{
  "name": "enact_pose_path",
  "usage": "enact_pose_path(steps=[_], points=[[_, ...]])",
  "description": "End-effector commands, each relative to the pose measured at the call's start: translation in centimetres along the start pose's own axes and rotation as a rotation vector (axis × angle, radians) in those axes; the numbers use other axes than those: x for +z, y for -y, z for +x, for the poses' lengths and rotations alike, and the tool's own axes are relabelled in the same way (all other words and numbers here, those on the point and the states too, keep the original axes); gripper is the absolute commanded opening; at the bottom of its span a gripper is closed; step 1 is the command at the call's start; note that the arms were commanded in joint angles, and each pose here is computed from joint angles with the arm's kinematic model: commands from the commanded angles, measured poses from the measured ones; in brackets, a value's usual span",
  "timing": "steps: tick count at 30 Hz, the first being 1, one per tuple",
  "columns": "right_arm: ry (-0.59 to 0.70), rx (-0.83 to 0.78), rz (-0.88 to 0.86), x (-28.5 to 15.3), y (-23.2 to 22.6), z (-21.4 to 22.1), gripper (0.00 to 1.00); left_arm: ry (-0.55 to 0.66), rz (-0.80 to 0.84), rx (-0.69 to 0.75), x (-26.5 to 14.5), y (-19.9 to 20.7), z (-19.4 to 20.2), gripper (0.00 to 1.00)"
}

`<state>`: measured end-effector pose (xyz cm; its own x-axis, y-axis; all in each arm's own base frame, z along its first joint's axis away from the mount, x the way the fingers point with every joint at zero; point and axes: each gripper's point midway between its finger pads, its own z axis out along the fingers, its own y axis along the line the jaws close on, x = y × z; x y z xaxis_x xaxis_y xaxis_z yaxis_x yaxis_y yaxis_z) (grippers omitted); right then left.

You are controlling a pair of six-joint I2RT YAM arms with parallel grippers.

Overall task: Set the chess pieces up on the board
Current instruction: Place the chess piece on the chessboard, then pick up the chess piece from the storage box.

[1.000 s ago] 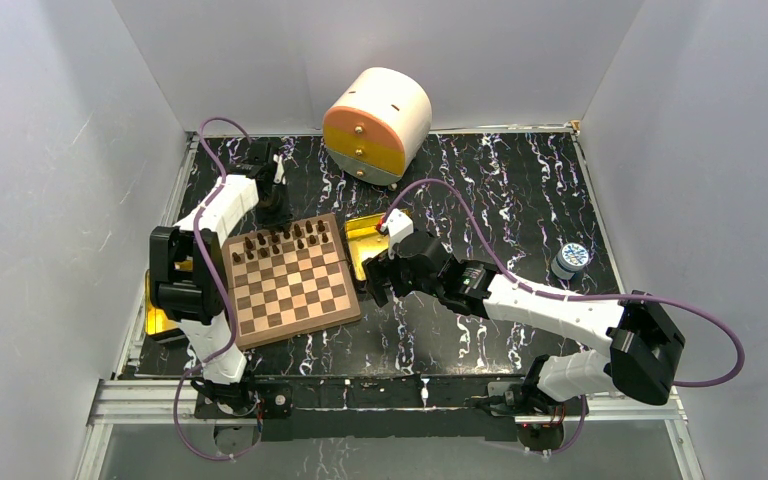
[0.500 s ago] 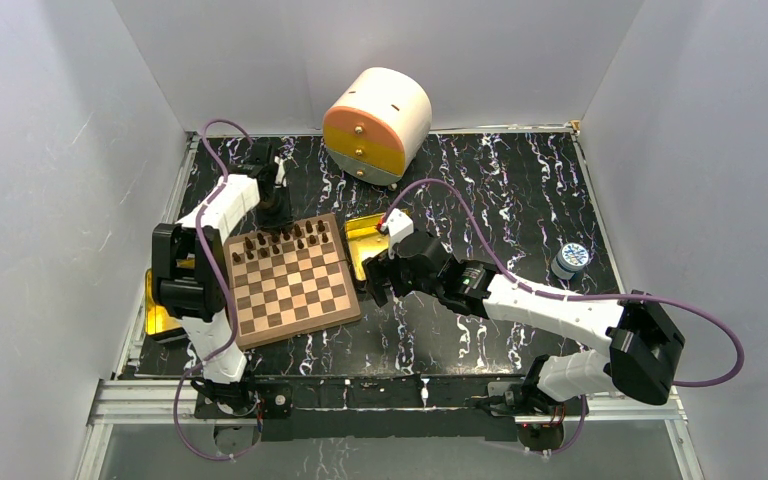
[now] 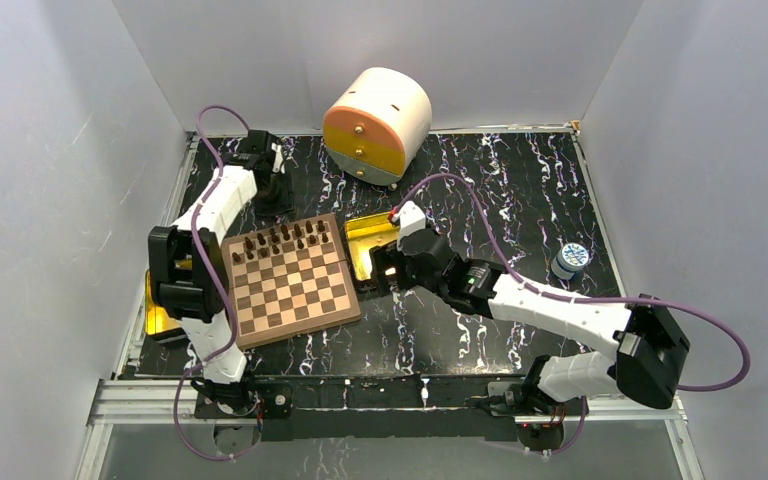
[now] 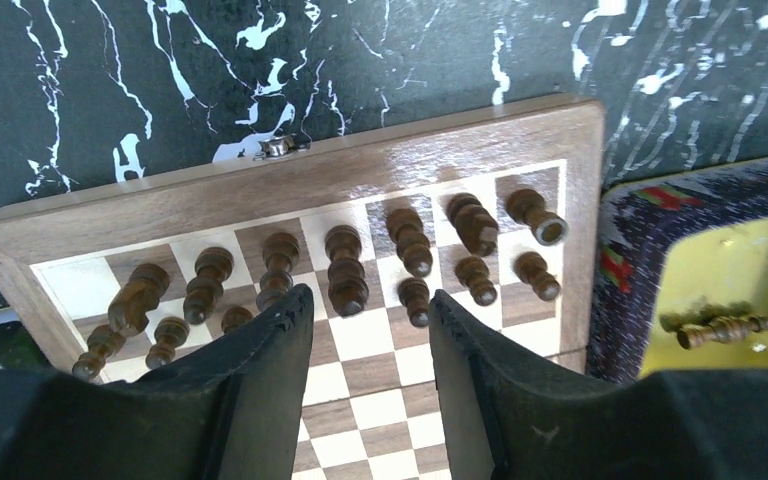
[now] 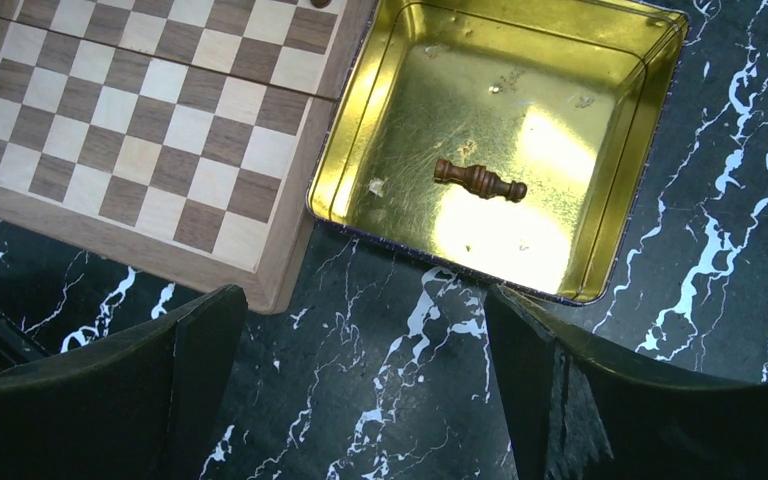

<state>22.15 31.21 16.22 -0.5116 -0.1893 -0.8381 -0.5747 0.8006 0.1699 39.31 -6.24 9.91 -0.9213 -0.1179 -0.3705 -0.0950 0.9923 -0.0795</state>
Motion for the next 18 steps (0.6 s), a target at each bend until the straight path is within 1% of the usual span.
enact_pose_path(steps=[1,4,8,11,16,18], points=[[0.031,0.022,0.003,0.3,0.2,-2.7,0.96,0.116,0.079,0.004,-5.7,1.1,-2.1,0.45],[-0.02,0.023,-0.018,1.0,1.1,-2.5,0.88,0.124,0.109,0.006,-6.7,1.4,-1.5,0.45],[-0.053,0.037,0.001,1.9,3.4,-2.4,0.7,0.124,0.195,0.01,-7.7,2.8,0.2,0.45],[-0.069,0.047,0.032,2.8,4.8,-2.4,0.59,0.129,0.252,0.017,-8.1,3.9,1.7,0.45],[-0.133,0.016,0.041,5.2,5.2,-1.2,0.51,0.166,0.362,0.055,-8.5,5.7,3.6,0.45],[-0.159,0.001,0.053,6.2,5.4,-0.8,0.49,0.183,0.367,0.064,-8.2,5.5,4.1,0.46]])
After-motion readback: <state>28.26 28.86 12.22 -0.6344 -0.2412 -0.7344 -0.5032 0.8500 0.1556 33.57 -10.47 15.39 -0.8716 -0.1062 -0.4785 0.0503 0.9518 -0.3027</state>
